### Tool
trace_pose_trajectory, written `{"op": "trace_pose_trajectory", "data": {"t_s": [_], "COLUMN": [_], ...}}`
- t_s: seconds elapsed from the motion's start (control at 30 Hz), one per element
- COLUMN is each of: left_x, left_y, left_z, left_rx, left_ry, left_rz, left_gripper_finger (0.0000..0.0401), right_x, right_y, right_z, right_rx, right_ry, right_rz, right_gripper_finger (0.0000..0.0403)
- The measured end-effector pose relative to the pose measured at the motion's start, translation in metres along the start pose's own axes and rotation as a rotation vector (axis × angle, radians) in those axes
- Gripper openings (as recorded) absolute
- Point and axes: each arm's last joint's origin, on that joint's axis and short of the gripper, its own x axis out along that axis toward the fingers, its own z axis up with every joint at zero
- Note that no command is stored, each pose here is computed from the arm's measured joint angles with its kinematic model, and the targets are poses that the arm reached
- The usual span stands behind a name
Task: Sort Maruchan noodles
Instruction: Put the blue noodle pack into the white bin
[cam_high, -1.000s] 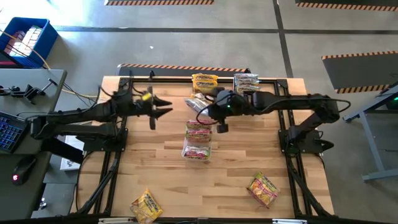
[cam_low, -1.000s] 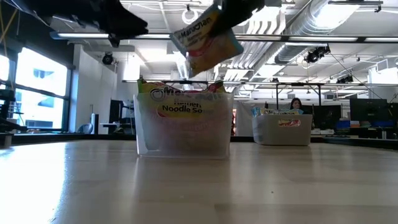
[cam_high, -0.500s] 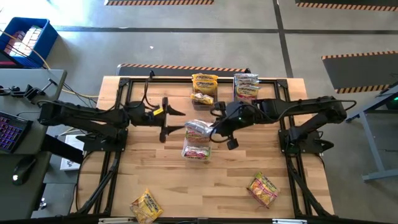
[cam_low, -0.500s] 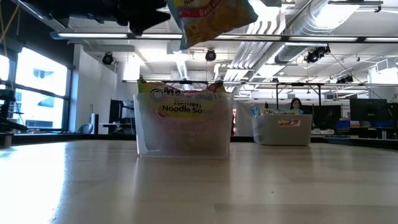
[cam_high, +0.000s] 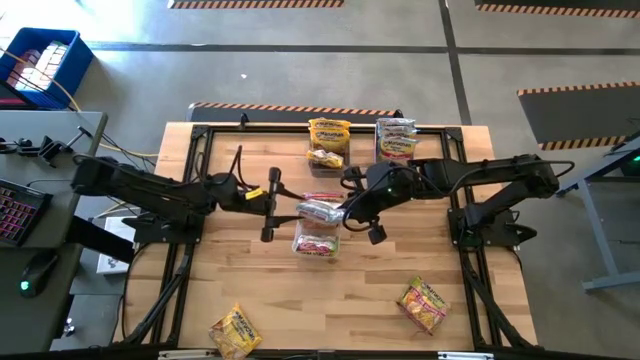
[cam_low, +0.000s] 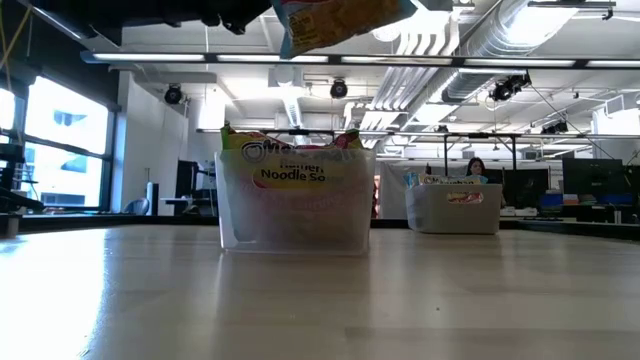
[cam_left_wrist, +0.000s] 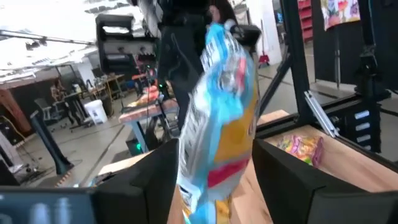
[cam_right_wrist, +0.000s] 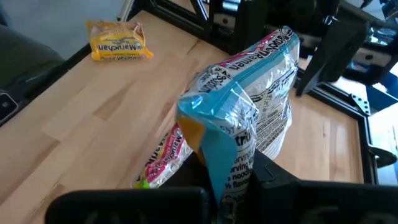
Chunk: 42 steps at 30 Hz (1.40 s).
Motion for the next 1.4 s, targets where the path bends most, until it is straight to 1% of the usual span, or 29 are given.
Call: {"op": "trace_pose_trajectory", "data": {"t_s": [0.17, 0.3, 0.4, 0.47, 0.53, 0.67, 0.77, 0.87, 0.97, 1.13, 1.23, 1.4], "left_x": [0.010, 0.013, 0.013, 0.013, 0.013, 0.012, 0.012, 0.012, 0.011, 0.010, 0.009, 0.008], "left_y": [-0.001, -0.001, -0.002, -0.002, -0.001, 0.003, 0.007, 0.011, 0.015, 0.019, 0.021, 0.024], "left_z": [0.001, 0.002, 0.001, 0.000, -0.001, -0.002, -0.005, -0.010, -0.014, -0.017, -0.020, -0.024], "left_rx": [0.001, 0.009, 0.009, 0.014, 0.013, -0.006, -0.024, -0.040, -0.064, -0.112, -0.140, -0.179], "left_ry": [-0.005, -0.017, -0.008, 0.004, 0.001, 0.006, 0.031, 0.080, 0.116, 0.135, 0.166, 0.198], "left_rz": [-0.047, -0.084, -0.097, -0.109, -0.123, -0.123, -0.103, -0.061, -0.039, -0.017, -0.005, 0.008], "left_gripper_finger": [0.0159, 0.0110, 0.0060, 0.0026, 0.0009, 0.0006, 0.0001, 0.0001, 0.0001, 0.0000, 0.0000, 0.0000], "right_x": [0.000, 0.000, 0.000, 0.001, 0.001, -0.004, -0.014, -0.023, -0.026, -0.020, -0.018, -0.018], "right_y": [0.001, 0.001, 0.004, 0.006, 0.008, 0.011, 0.010, 0.010, 0.009, 0.009, 0.009, 0.008], "right_z": [0.001, 0.001, 0.001, 0.001, 0.001, -0.001, -0.004, -0.005, -0.004, -0.004, -0.003, -0.002], "right_rx": [0.004, 0.039, 0.066, 0.077, 0.096, 0.135, 0.178, 0.237, 0.292, 0.296, 0.299, 0.318], "right_ry": [-0.005, -0.012, -0.002, 0.017, 0.040, 0.112, 0.159, 0.162, 0.145, 0.148, 0.132, 0.112], "right_rz": [0.006, 0.017, 0.019, -0.002, -0.043, -0.172, -0.274, -0.322, -0.346, -0.329, -0.305, -0.300], "right_gripper_finger": [0.0012, 0.0017, 0.0033, 0.0049, 0.0069, 0.0115, 0.0151, 0.0187, 0.0222, 0.0263, 0.0273, 0.0275]}}
